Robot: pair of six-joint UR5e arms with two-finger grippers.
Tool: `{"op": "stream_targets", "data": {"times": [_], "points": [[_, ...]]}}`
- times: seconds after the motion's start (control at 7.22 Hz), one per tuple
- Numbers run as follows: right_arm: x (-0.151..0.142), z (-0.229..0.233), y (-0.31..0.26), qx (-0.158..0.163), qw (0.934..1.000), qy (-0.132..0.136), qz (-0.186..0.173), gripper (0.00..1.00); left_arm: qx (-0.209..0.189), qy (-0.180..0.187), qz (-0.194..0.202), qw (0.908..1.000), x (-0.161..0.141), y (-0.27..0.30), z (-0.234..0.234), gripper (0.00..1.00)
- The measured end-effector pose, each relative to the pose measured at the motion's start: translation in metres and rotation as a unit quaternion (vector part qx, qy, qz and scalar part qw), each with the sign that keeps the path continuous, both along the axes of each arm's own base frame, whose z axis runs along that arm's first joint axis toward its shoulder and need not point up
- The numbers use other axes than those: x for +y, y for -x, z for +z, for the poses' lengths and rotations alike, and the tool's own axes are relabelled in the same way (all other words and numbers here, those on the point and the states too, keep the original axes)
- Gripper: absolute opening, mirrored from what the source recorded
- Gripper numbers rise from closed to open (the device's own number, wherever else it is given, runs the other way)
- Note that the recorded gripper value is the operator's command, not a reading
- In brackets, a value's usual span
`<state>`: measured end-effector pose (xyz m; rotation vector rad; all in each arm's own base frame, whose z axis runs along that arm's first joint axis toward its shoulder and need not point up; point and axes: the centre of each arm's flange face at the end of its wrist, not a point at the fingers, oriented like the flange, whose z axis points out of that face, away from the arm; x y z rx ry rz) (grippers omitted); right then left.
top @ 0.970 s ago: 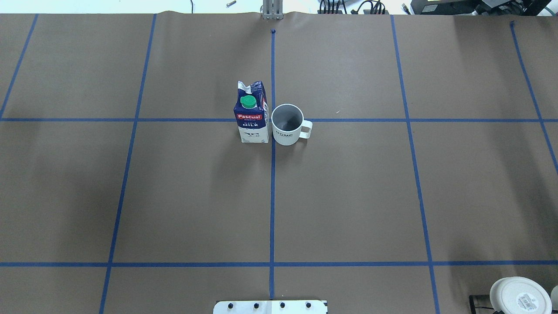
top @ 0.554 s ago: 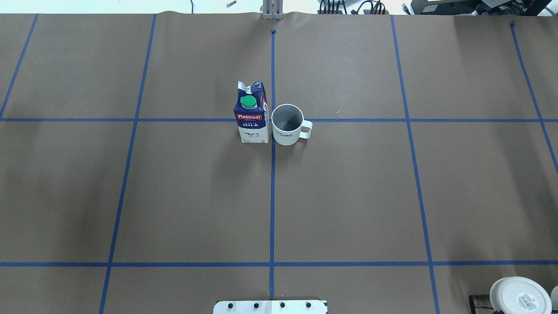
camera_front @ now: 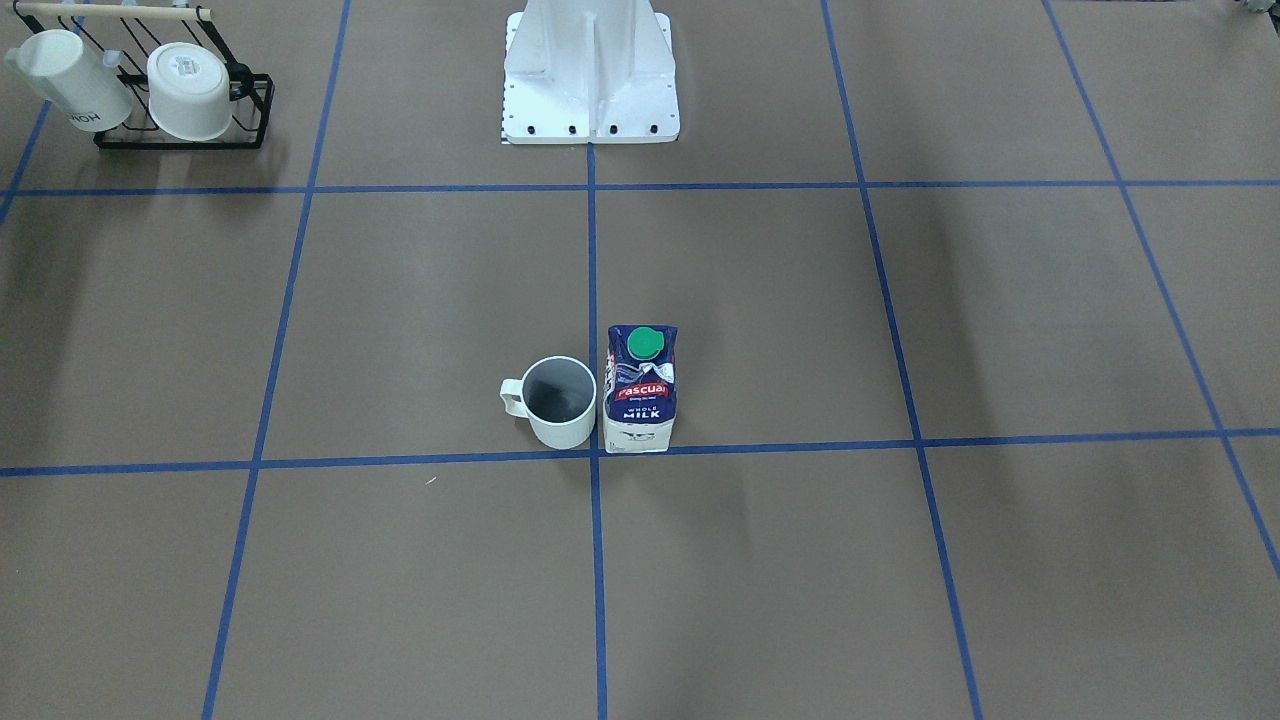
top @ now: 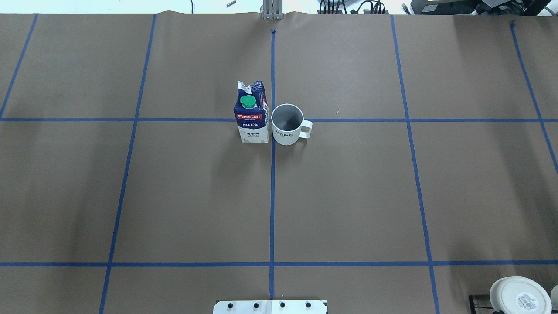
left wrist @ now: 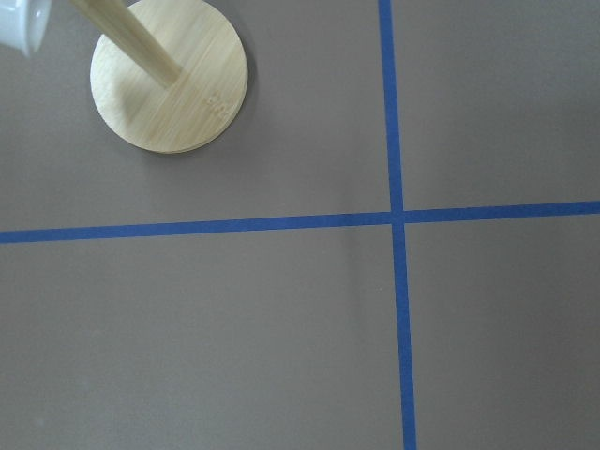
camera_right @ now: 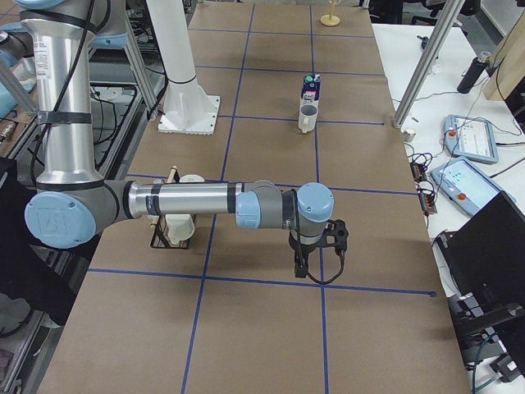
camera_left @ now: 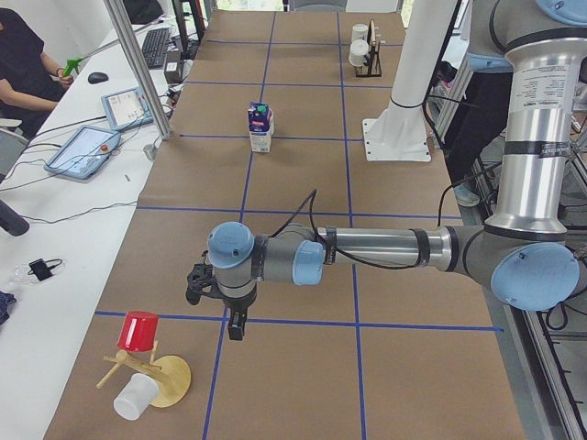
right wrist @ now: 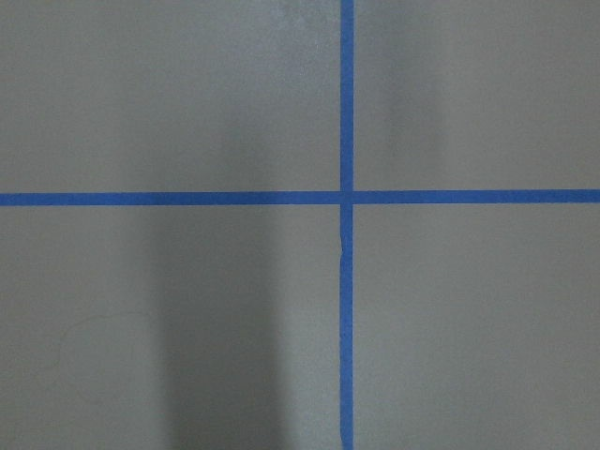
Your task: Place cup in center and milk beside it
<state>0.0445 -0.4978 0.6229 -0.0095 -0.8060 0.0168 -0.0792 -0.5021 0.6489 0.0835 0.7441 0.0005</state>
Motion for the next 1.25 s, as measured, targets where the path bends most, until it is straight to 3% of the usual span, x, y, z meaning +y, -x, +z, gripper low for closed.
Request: {"op": "stream_targets", "data": {"times": [1.25], "points": [[-0.003, -0.0153, -0.0007, 0.006, 0.9999, 0.008, 0.001, 1.0, 0.0, 0.017, -0.002, 0.9998, 0.0028, 0.002, -0.0063, 0.98]]}}
